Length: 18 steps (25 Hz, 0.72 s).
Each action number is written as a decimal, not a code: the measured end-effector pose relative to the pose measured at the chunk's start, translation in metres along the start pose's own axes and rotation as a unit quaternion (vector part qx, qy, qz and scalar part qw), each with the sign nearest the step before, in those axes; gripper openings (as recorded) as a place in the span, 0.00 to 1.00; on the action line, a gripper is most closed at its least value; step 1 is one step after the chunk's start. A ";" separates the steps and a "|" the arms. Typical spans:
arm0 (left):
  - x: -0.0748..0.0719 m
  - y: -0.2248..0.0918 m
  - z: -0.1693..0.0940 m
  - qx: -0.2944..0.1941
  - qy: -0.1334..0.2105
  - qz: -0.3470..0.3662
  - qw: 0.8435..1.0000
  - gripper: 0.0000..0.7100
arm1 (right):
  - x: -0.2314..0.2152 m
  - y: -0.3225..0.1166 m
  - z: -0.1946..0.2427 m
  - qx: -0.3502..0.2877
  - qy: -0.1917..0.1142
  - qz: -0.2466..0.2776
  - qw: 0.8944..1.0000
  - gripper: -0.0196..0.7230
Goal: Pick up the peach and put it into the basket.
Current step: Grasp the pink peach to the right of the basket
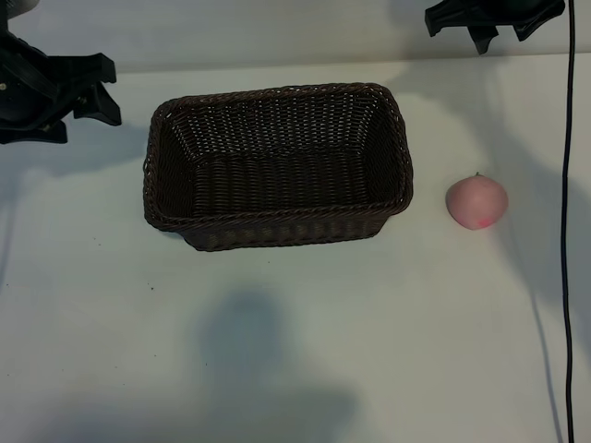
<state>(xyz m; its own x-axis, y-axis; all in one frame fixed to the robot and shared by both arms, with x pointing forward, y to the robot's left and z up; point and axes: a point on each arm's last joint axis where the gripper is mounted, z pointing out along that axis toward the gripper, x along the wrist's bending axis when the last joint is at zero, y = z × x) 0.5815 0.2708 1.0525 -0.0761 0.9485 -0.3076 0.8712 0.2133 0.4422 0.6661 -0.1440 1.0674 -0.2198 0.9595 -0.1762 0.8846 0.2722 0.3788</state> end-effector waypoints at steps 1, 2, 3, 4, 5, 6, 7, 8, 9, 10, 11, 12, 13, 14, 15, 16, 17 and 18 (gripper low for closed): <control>0.000 0.000 0.000 0.001 0.000 0.000 1.000 0.83 | 0.000 0.000 0.000 0.000 0.000 0.000 1.000 0.62; 0.000 0.000 0.000 0.003 0.000 0.000 1.000 0.83 | 0.000 0.000 0.000 0.000 0.000 -0.001 1.000 0.62; 0.000 -0.001 0.000 0.004 0.000 0.000 1.000 0.83 | 0.000 0.000 0.000 0.000 0.000 -0.001 1.000 0.62; 0.000 -0.001 0.000 0.004 0.001 0.000 1.000 0.83 | 0.000 0.000 0.000 0.000 0.000 -0.001 1.000 0.62; 0.000 -0.001 0.000 0.004 0.001 0.000 1.000 0.83 | 0.000 0.000 0.000 0.000 0.001 0.000 1.000 0.62; 0.000 -0.001 0.000 0.005 0.000 0.000 1.000 0.83 | 0.001 0.000 0.000 0.001 0.003 0.001 1.000 0.62; 0.000 -0.001 0.000 0.005 0.000 0.000 1.000 0.83 | 0.001 0.000 0.000 0.001 0.006 0.001 1.000 0.62; 0.000 -0.001 0.000 0.005 0.000 0.000 1.000 0.83 | 0.001 0.000 0.000 0.001 0.006 0.002 1.000 0.62; 0.000 -0.001 0.000 0.005 0.000 0.000 1.000 0.83 | 0.001 0.000 0.000 0.001 0.007 0.003 1.000 0.62; 0.000 -0.001 0.000 0.006 0.000 0.000 1.000 0.83 | 0.002 0.000 0.000 0.001 0.010 0.004 1.000 0.62; 0.000 -0.001 0.000 0.007 0.000 0.000 1.000 0.83 | 0.002 0.000 0.000 0.002 0.014 0.005 1.000 0.62; 0.000 -0.002 0.000 0.009 0.001 0.000 1.000 0.83 | 0.004 -0.001 0.000 0.003 0.022 0.009 1.000 0.62; 0.000 -0.002 0.000 0.010 0.001 0.000 1.000 0.83 | 0.005 -0.001 0.000 0.005 0.032 0.013 0.999 0.62; 0.000 -0.002 0.000 0.012 0.002 -0.001 1.000 0.83 | 0.007 -0.001 0.000 0.007 0.041 0.016 0.999 0.62; 0.000 -0.002 0.000 0.013 0.003 0.000 1.000 0.83 | 0.008 -0.001 0.000 0.008 0.047 0.018 0.999 0.62; 0.001 -0.003 0.000 0.014 0.005 0.002 1.000 0.83 | 0.009 -0.001 -0.001 0.009 0.054 0.021 0.998 0.63; 0.001 -0.003 0.000 0.016 0.008 0.004 1.000 0.83 | 0.010 -0.001 -0.001 0.010 0.057 0.022 0.998 0.64; 0.001 -0.003 0.000 0.018 0.009 0.006 1.000 0.83 | 0.010 -0.001 -0.001 0.010 0.057 0.022 0.998 0.66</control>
<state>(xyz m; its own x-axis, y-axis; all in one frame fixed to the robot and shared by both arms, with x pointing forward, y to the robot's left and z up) 0.5784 0.2715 1.0506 -0.0748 0.9551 -0.2867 0.8893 0.1940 0.4142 0.6624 -0.1348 1.0657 -0.2248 0.9728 -0.0551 0.9018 0.2292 0.3663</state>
